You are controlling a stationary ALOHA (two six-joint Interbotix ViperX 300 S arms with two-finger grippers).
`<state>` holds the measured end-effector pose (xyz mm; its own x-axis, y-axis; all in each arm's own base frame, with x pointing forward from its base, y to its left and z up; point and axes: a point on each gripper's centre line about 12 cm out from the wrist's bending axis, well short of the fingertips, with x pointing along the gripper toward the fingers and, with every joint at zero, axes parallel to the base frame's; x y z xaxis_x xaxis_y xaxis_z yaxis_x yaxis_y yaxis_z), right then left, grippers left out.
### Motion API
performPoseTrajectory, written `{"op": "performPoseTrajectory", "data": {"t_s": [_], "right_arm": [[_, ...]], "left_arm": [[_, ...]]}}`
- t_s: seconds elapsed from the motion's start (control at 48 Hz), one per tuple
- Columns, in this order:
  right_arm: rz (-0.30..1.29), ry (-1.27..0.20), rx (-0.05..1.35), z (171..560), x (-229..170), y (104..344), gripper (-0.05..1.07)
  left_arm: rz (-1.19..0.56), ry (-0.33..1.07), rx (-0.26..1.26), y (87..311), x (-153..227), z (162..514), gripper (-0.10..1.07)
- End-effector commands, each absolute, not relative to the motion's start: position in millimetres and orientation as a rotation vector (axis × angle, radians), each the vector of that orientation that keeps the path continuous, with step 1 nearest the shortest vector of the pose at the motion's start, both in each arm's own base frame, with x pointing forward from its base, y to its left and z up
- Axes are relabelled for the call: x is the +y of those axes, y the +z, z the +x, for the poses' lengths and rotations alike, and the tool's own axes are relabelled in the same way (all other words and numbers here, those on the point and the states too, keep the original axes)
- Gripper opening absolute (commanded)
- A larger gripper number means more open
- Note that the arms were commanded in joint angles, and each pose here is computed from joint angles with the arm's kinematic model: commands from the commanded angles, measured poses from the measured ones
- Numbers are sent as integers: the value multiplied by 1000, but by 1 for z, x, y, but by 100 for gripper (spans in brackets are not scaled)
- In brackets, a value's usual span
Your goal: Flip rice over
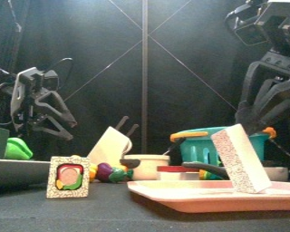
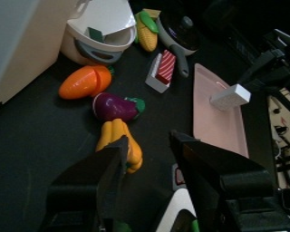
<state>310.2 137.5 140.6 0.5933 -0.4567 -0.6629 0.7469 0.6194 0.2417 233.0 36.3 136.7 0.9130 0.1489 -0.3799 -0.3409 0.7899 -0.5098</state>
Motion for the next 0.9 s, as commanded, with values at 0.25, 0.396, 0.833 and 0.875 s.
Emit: {"op": "performPoseTrajectory", "data": {"t_s": [0.25,0.396,0.833,0.875], "right_arm": [[560,-714,568,318,138,151,61],[553,-709,567,318,138,151,61],[470,-640,504,321,132,160,61],[459,-643,494,321,128,160,61]], "left_arm": [[-605,264,319,140,36,235,81],[-606,264,319,140,36,235,81],[-605,262,317,140,36,236,81],[-606,264,319,140,36,235,81]]}}
